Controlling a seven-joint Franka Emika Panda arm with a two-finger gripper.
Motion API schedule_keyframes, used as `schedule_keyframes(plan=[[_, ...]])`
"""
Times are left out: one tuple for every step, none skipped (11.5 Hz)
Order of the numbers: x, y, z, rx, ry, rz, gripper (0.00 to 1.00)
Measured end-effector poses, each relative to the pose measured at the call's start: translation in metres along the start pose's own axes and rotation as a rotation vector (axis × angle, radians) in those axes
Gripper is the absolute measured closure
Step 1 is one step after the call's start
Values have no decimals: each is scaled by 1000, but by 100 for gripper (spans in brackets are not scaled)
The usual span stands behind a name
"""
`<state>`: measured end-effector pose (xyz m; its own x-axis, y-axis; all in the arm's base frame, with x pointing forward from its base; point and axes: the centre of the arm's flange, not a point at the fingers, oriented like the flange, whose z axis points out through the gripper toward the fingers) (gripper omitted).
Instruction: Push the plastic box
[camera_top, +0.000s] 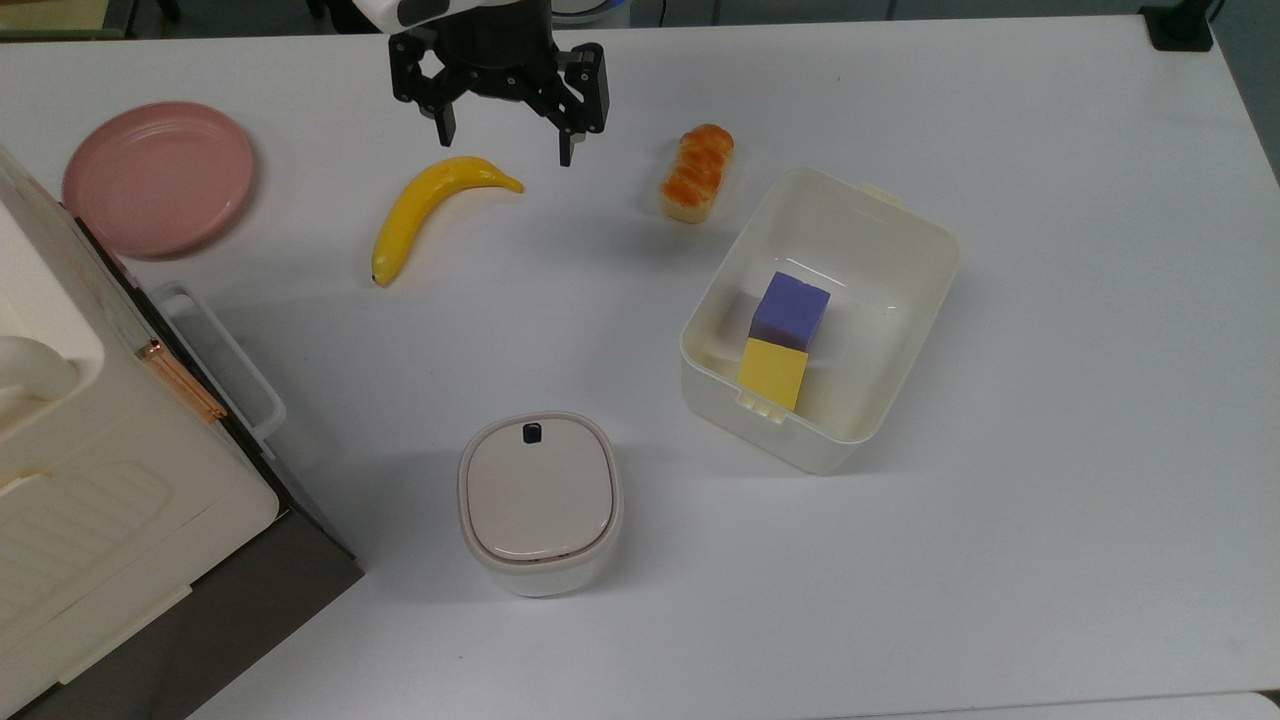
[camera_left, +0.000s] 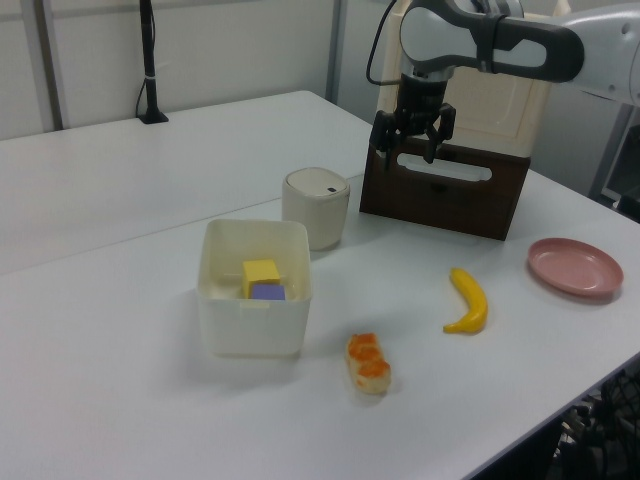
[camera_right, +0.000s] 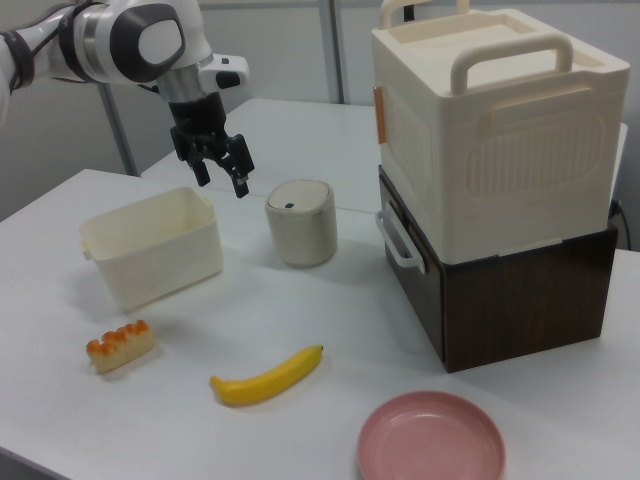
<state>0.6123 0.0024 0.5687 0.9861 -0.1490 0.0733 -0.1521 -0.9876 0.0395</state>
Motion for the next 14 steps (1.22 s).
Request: schedule_keyframes(plan=[[0, 1, 0, 0, 1, -19, 0], [0, 2, -1, 0, 2, -30, 0], [1, 2, -1, 0, 2, -36, 0], [1, 2, -1, 0, 2, -42, 0], [1, 2, -1, 0, 2, -56, 0], [0, 2, 0, 0, 1, -90, 0], [0, 0, 0, 0, 0, -118, 0], [0, -2, 0, 1, 0, -128, 0], [-1, -6, 0, 2, 0, -134, 0], [-2, -12, 0, 3, 0, -148, 0], [-4, -24, -1, 12, 0, -173, 0], [-7, -42, 0, 20, -2, -225, 0], [-11, -64, 3, 30, -7, -301, 0], [-16, -84, 6, 49, -14, -393, 0]])
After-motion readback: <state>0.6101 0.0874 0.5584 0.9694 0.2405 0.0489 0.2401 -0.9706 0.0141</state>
